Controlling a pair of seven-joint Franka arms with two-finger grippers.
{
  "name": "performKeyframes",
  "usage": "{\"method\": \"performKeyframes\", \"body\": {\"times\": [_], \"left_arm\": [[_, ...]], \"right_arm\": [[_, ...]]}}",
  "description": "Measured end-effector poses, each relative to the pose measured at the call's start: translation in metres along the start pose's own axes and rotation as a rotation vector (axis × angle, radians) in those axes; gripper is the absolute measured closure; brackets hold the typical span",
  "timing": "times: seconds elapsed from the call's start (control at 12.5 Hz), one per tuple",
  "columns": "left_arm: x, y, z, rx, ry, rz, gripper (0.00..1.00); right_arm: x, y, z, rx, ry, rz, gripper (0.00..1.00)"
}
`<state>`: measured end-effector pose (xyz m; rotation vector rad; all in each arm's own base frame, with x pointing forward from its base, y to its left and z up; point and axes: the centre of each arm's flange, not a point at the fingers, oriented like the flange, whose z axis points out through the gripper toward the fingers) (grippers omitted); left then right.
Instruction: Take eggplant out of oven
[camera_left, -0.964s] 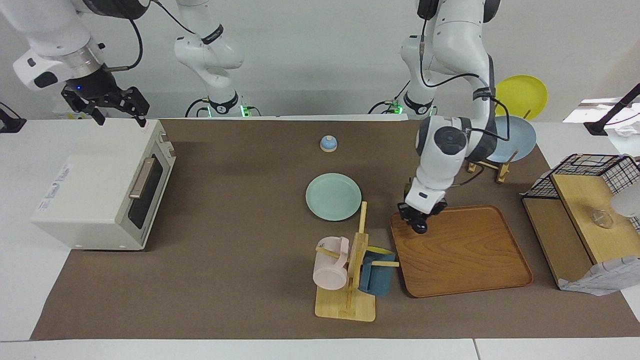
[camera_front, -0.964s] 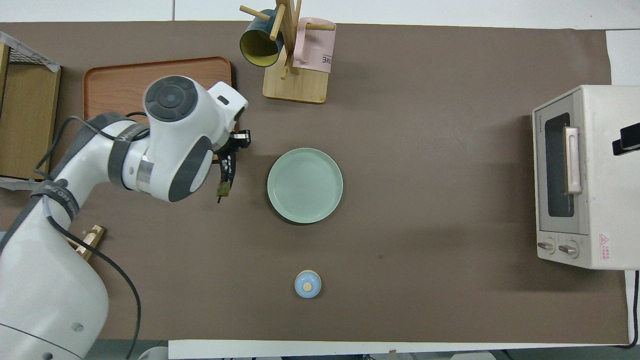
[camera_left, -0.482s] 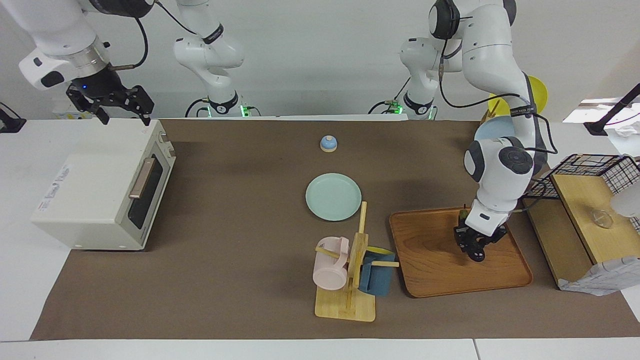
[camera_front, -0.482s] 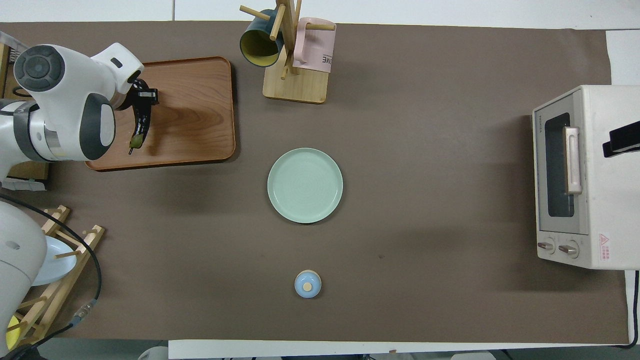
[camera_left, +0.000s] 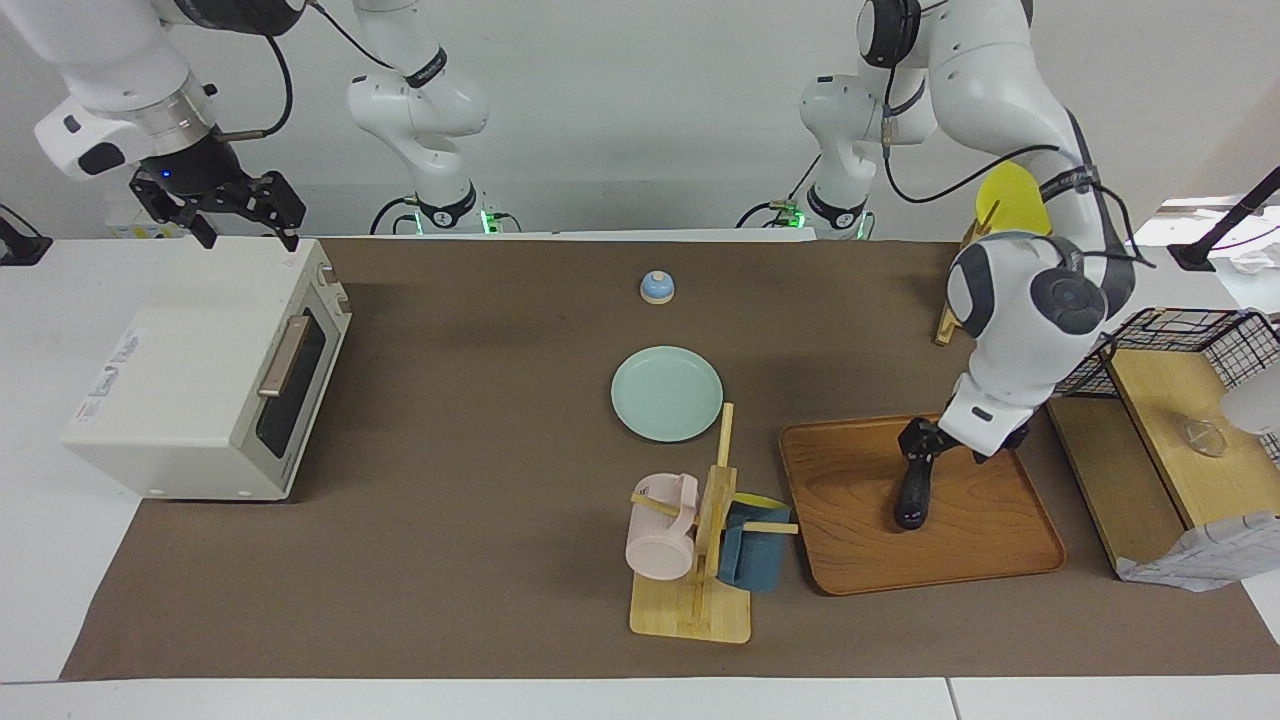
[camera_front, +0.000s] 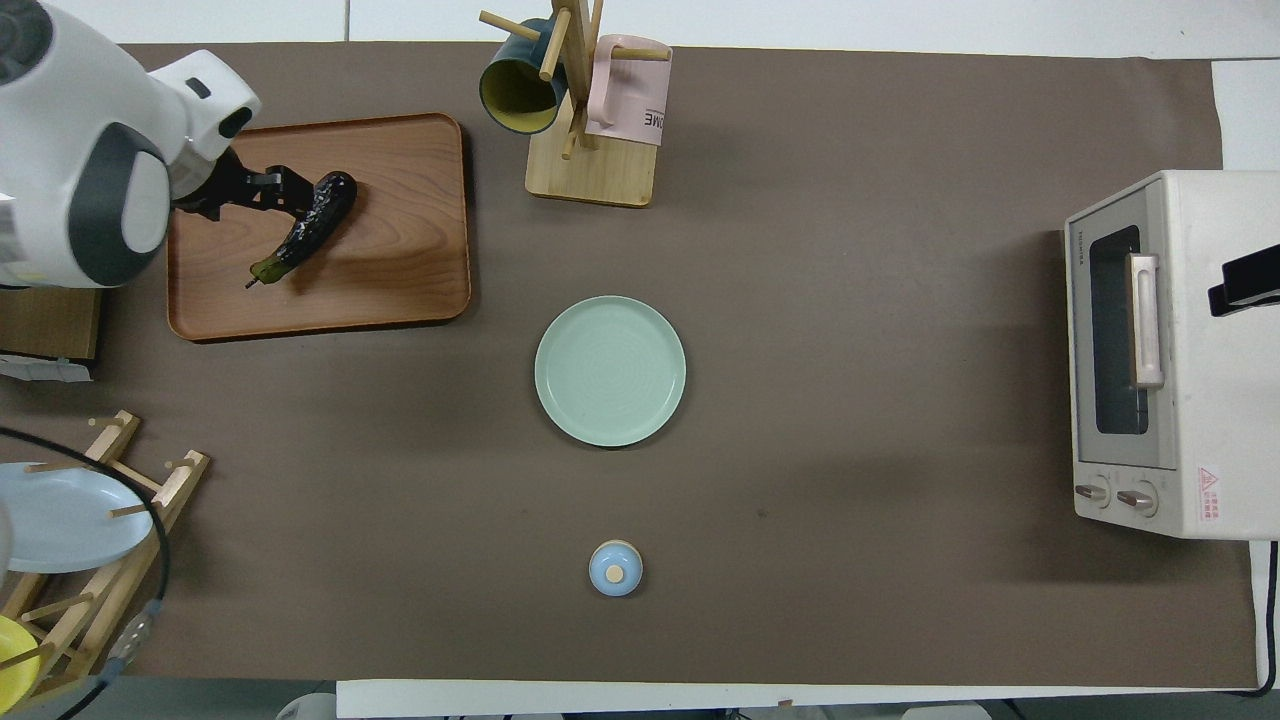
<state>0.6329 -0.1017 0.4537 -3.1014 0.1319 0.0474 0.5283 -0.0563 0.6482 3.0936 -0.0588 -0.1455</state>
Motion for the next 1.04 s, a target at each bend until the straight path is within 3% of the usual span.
{"method": "performKeyframes", "body": {"times": [0.16, 0.32, 0.4, 0.56, 0.8, 0.88, 1.04], "left_arm": [[-0.052, -0.014, -0.078, -0.031, -0.059, -0.006, 0.00], [-0.095, -0.033, -0.134, -0.057, -0.066, -0.020, 0.00], [-0.108, -0.049, -0.149, -0.066, -0.061, -0.037, 0.00], [-0.122, -0.087, -0.165, -0.079, -0.043, -0.029, 0.00], [-0.126, -0.133, -0.166, -0.081, -0.034, -0.013, 0.00], [-0.126, -0.137, -0.164, -0.076, -0.037, 0.000, 0.00], [-0.123, -0.129, -0.162, -0.070, -0.042, 0.023, 0.00]], "right_arm": [[0.000, 0.000, 0.006, 0.001, -0.014, -0.001, 0.01], [0.000, -0.001, 0.012, 0.002, -0.027, -0.002, 0.17], [0.000, -0.001, 0.013, 0.002, -0.029, -0.002, 0.20], [-0.001, -0.001, 0.012, 0.002, -0.028, -0.002, 0.38], [-0.002, -0.002, 0.012, 0.002, -0.028, -0.005, 0.45], [-0.002, -0.003, 0.012, 0.001, -0.029, -0.006, 0.52], [-0.002, -0.003, 0.013, 0.002, -0.033, -0.006, 0.83]]}}
